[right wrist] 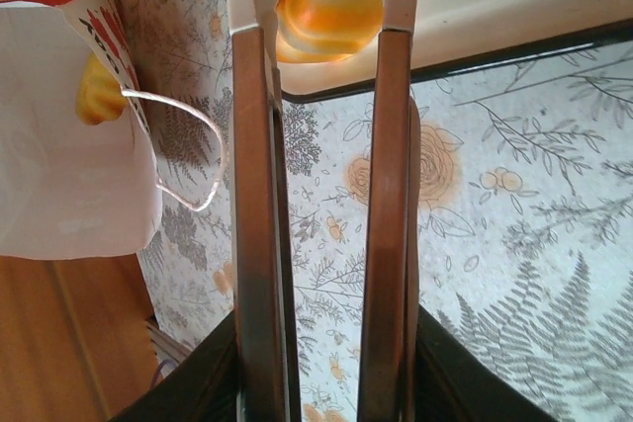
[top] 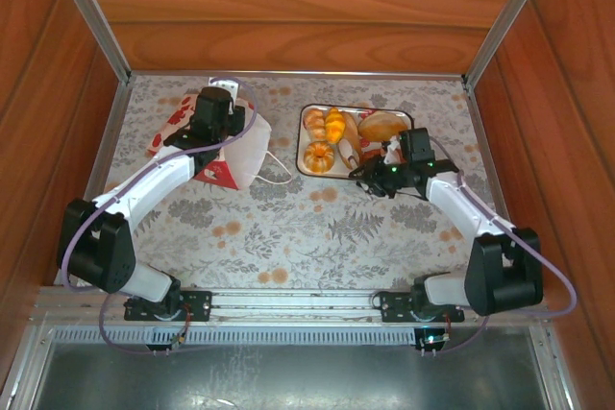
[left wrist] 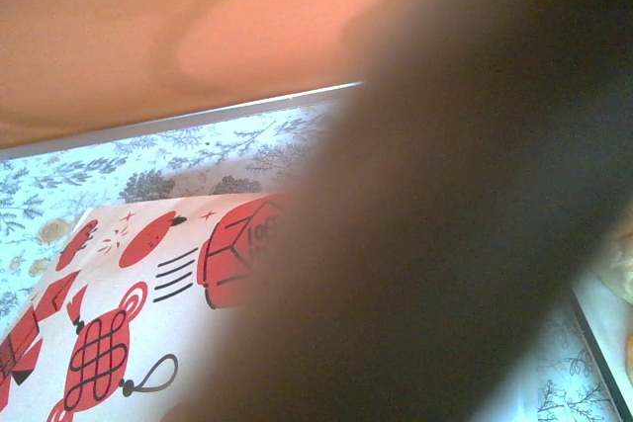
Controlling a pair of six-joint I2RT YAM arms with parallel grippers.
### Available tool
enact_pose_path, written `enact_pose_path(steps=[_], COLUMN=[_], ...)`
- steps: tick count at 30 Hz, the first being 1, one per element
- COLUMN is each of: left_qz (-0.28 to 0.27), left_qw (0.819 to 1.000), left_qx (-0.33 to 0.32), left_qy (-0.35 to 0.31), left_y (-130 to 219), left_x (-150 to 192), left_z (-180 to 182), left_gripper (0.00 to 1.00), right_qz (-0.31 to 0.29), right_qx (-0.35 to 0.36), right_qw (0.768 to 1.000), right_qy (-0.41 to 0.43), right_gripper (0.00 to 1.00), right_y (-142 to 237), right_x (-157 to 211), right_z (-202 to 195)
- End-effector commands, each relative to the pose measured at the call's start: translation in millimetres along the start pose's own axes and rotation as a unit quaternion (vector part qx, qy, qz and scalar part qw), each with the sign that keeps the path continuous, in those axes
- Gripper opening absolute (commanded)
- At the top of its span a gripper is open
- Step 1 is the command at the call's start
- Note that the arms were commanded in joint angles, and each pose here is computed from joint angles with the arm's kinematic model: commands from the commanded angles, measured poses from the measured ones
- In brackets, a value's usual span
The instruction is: Take the fake bread out of the paper bag
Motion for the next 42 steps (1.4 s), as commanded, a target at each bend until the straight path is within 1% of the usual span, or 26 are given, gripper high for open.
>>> enact_pose_path(steps=[1, 4, 8, 14, 19, 25, 30, 31, 37, 42], left_qz=[-0.011, -0.013, -0.017, -0.014, -0.023, -0.036, -0.048, -0.049, -0.062, -0.081], left_qw=[1.0, 1.0, 0.998, 0.995, 0.992, 0.989, 0.984, 0.983, 0.977, 0.972], left_qx=[0.012, 0.023, 0.035, 0.045, 0.042, 0.057, 0.074, 0.072, 0.072, 0.088], left_qy=[-0.006, -0.017, -0.042, -0.091, -0.115, -0.13, -0.153, -0.162, -0.19, -0.204], left_y=[9, 10, 12, 11, 16, 18, 18, 18, 18, 22], left_x=[-4, -4, -5, -1, -5, -13, -17, -18, -26, -32], left_z=[1, -1, -4, -6, -4, -8, -13, -13, -13, -18], left_gripper=[0.0, 0.0, 0.0, 0.0, 0.0, 0.0, 0.0, 0.0, 0.0, 0.0], right_qz=[-0.013, -0.019, 0.002, 0.043, 0.092, 0.158, 0.165, 0.17, 0.182, 0.191], right_qx=[0.016, 0.0, -0.033, -0.046, -0.069, -0.074, -0.058, -0.049, -0.026, -0.034], right_qw=[1.0, 1.0, 0.999, 0.991, 0.98, 0.963, 0.959, 0.958, 0.955, 0.955], right_qy=[0.0, 0.009, 0.031, 0.121, 0.165, 0.205, 0.225, 0.224, 0.232, 0.225], right_gripper=[0.39, 0.4, 0.4, 0.4, 0.39, 0.38, 0.38, 0.38, 0.38, 0.38], right_y=[17, 29, 35, 27, -4, -52, -79, -92, -124, -148], right_x=[12, 20, 33, 64, 85, 104, 104, 103, 104, 105], right_z=[-4, 4, 25, 84, 122, 153, 171, 170, 175, 181])
Point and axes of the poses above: each hand's point on the last joint's axis, 136 mm out from that joint toward the fingers, its own y axis back along the fingers, its own z axis along the line the jaws close on, x = y × z, the point moved 5 cm from there along y, back along the fingers, and after that the axes turned 8 degrees about -y, right-handed, at the moved point
